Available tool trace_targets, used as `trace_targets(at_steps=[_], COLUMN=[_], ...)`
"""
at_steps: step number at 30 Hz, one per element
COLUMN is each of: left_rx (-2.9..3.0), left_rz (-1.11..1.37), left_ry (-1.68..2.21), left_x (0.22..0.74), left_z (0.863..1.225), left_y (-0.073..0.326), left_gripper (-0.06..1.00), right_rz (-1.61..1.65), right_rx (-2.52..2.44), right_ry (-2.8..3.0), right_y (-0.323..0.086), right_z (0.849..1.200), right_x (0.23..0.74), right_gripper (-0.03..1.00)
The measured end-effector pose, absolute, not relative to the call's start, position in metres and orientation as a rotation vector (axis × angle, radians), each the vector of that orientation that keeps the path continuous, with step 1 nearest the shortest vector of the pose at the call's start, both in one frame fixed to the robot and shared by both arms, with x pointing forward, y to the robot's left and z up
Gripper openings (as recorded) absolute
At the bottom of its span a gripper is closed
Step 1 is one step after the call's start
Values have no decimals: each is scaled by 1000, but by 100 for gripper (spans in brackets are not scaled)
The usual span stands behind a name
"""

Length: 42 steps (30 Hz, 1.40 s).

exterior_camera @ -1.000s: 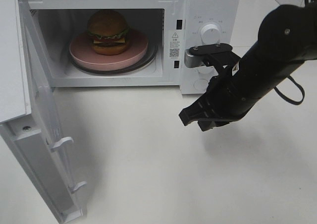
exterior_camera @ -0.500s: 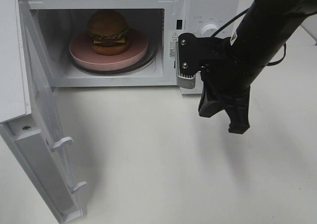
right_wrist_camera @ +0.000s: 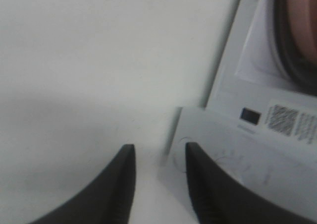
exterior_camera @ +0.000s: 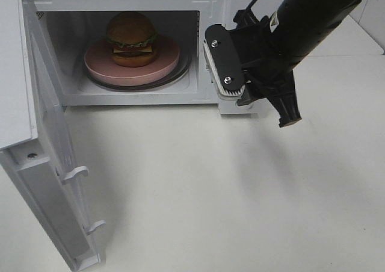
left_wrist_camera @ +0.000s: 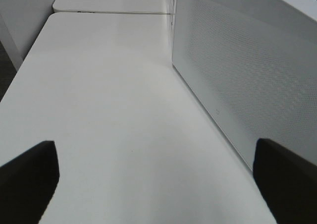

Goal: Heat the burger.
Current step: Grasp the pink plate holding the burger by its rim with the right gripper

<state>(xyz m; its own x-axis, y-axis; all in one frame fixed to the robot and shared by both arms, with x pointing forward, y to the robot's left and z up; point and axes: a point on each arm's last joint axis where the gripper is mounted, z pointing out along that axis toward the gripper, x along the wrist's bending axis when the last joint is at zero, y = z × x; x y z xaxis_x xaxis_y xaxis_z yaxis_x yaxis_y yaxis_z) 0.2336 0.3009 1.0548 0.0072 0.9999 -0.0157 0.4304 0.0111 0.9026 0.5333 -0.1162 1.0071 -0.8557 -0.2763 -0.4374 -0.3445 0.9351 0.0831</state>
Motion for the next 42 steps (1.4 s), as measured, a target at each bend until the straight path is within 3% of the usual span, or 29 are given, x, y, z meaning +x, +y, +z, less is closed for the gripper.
trace_targets(at_steps=[1, 3, 4, 6, 9, 42], left_rx=[1522, 1522, 1522, 1522, 1522, 1522], left_rz=[947, 947, 947, 947, 947, 947], left_ry=[1527, 1527, 1527, 1527, 1527, 1527], left_x=[234, 234, 234, 234, 234, 234], left_z=[1055, 1055, 1055, 1055, 1055, 1055], left_y=[301, 301, 301, 301, 301, 301], left_gripper=[99, 99, 99, 99, 99, 99], right_rz=[220, 277, 277, 299, 308, 314], right_rx=[-448, -450, -450, -413, -360, -459], right_ry=[2663, 2574, 2574, 2560, 2576, 2500], right_y=[-116, -104, -104, -99, -94, -7], right_z=[1007, 1012, 1012, 1012, 1008, 966], right_x=[533, 534, 534, 537, 543, 596], right_gripper=[36, 61, 61, 78, 87, 87])
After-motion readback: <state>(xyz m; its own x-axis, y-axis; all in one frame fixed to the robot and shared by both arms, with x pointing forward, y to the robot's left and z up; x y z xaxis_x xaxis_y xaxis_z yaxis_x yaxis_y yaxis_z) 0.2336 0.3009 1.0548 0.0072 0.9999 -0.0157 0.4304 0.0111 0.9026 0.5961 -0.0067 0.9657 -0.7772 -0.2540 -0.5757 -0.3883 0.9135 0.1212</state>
